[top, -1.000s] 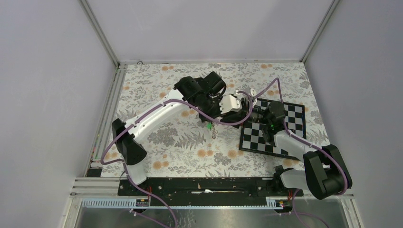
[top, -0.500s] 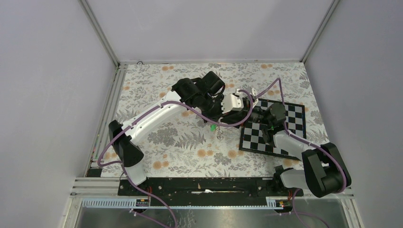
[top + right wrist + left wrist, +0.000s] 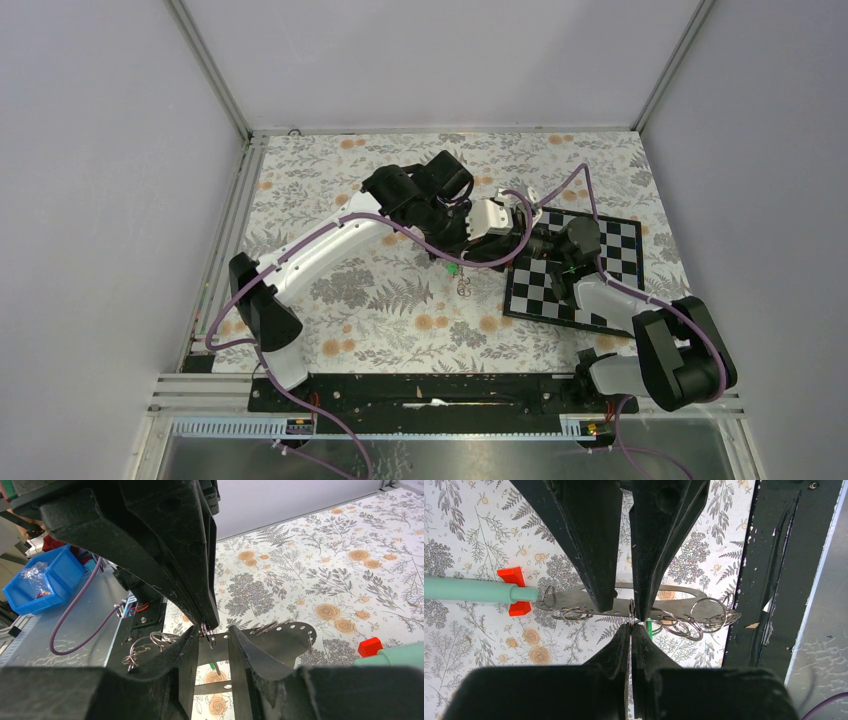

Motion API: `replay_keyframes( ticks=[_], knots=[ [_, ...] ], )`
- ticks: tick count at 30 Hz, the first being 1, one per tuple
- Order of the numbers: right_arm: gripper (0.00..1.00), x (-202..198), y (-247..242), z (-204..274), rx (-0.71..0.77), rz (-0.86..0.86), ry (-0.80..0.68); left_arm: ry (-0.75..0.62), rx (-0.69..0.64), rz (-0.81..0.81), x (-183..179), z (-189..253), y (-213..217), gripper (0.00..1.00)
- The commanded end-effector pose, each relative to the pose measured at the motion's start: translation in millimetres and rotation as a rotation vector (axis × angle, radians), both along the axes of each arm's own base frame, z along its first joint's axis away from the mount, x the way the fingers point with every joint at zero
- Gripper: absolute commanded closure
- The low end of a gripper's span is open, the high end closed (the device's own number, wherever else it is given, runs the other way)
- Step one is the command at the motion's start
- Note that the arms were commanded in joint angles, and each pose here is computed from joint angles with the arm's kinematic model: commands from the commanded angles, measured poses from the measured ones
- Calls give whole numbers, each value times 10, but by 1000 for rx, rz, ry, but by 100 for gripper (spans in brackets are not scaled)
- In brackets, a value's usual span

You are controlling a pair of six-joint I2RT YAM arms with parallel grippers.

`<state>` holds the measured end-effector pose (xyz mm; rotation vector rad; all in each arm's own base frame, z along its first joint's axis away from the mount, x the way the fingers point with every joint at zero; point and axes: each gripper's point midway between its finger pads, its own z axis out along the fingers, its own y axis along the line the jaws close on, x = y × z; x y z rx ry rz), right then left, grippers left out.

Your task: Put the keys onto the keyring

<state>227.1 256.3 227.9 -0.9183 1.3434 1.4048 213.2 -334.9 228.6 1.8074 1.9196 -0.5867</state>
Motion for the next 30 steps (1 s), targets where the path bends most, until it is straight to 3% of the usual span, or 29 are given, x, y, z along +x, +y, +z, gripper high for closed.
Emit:
replay_keyframes(
  ticks=[1, 17, 30],
  knots=[
    [66, -51, 25, 123, 18, 39, -76, -36, -107, -15, -25, 301, -97, 100],
    [72, -73, 49, 162, 22, 50, -80, -18, -105, -17, -41, 270, -116, 100],
    [90, -83, 57, 189, 24, 54, -82, -7, -105, -19, -46, 249, -140, 100]
  ],
)
